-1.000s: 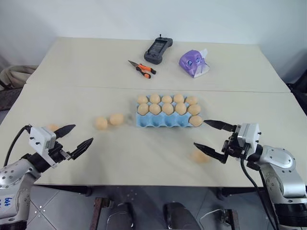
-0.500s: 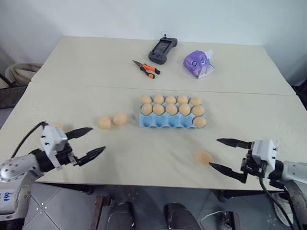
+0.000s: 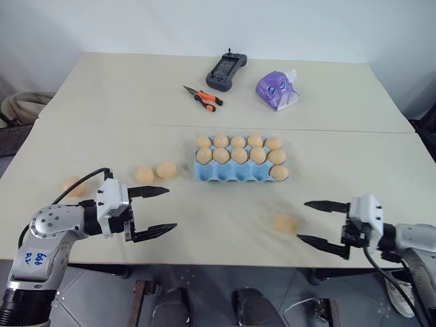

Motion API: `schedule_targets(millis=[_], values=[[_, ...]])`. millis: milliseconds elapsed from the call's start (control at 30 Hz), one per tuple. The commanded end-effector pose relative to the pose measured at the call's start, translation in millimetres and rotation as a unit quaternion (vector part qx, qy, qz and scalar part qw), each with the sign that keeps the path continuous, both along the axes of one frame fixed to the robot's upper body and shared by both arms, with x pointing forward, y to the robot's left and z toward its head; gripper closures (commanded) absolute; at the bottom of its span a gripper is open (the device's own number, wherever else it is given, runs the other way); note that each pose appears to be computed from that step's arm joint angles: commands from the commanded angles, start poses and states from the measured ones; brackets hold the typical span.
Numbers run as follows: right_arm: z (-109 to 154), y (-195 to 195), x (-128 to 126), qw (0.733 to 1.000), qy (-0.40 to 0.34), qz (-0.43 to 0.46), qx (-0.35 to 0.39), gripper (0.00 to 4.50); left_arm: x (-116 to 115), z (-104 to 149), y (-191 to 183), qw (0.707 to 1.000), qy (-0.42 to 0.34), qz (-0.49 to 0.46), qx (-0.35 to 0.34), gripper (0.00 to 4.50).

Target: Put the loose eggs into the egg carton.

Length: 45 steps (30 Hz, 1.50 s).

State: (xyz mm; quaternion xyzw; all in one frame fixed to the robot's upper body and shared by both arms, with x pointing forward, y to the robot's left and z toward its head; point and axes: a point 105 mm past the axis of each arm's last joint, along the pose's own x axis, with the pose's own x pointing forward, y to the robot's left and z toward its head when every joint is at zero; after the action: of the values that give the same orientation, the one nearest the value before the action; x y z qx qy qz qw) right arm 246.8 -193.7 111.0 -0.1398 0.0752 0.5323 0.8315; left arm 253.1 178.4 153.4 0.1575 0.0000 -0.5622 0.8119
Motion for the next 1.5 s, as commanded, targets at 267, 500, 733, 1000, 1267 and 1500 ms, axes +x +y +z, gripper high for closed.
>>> schedule_targets(millis=[267, 500, 733, 1000, 1267, 1500], values=[[-13, 12, 19, 1.0, 0.003, 0.009, 0.007, 0.93, -9, 5, -1, 1.0, -0.016, 0.006, -0.002, 0.0], [-8, 19, 26, 1.0, -0.015, 0.022, 0.013, 3.01, -6, 2, 2, 0.999, -0.023, 0.026, -0.006, 0.0], [54, 52, 61, 0.992, -0.098, 0.015, 0.074, 3.08, 4, -2, 9, 0.996, -0.026, 0.076, -0.026, 0.0], [59, 57, 112, 0.988, -0.144, -0.04, 0.033, 3.08, 15, 1, 13, 0.991, -0.035, 0.123, -0.047, 0.0], [52, 64, 123, 0.989, -0.139, -0.041, 0.04, 0.71, 9, -1, 17, 0.986, -0.044, 0.154, -0.053, 0.0], [66, 45, 76, 0.983, -0.152, 0.015, 0.104, 0.02, 3, 1, 42, 0.97, -0.048, 0.228, -0.07, 0.0]])
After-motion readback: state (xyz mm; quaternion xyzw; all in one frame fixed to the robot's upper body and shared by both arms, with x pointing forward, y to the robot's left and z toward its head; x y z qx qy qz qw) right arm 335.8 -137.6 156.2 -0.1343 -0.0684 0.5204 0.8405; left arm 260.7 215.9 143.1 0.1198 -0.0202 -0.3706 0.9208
